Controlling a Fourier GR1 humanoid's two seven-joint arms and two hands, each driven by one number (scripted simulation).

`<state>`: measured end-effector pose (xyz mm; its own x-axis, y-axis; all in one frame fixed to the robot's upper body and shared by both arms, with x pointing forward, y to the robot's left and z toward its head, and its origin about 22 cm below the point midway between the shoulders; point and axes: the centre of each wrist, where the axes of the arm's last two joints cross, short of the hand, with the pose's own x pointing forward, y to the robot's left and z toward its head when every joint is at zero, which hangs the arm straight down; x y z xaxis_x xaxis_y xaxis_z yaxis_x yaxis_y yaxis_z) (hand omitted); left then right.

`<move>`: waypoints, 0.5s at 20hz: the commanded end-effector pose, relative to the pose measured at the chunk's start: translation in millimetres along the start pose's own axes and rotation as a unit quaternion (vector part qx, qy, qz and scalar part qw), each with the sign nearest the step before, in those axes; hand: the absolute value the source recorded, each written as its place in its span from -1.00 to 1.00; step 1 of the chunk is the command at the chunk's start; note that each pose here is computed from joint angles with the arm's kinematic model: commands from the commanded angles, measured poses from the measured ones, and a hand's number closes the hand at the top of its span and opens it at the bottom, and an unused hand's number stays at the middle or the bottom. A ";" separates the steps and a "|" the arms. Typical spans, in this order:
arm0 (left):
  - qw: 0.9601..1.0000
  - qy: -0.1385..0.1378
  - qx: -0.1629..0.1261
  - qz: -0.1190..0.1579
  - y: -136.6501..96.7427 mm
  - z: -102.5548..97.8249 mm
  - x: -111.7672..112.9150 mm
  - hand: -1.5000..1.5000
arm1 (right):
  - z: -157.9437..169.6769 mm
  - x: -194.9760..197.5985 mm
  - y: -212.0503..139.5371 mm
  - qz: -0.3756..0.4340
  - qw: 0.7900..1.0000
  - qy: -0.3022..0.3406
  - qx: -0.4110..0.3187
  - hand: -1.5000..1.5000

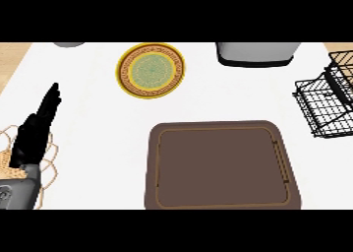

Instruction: Pick the eggplant from the tray and place it in the tiered basket

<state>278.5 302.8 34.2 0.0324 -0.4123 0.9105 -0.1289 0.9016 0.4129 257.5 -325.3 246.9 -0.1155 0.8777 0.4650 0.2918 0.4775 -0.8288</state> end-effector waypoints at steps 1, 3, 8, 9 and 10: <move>1.000 -0.007 -0.003 0.005 -20.1 3.1 3.4 0.00 | -26.5 -30.5 -7.7 0.065 0.998 0.005 -0.026 1.00; 1.000 0.001 -0.008 0.004 -19.0 -2.0 12.1 0.00 | -21.9 -37.0 13.5 0.113 0.993 0.011 -0.031 1.00; 1.000 -0.007 -0.009 -0.006 -11.7 -2.5 2.3 0.00 | -50.6 -69.5 -2.8 0.200 0.977 0.042 -0.055 1.00; 1.000 -0.007 -0.006 0.007 -4.9 -6.4 20.0 0.00 | -52.6 -75.3 -9.7 0.204 0.976 0.047 -0.055 1.00; 1.000 -0.009 -0.005 0.000 -12.8 -10.3 14.8 0.00 | -55.6 -60.0 1.7 0.197 0.978 0.038 -0.052 1.00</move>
<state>283.6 290.2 37.9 0.0203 -0.4114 0.9112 -0.1147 0.9044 0.4109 304.1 -376.1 236.0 0.0681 0.9790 0.1921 0.3900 0.1511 -0.9083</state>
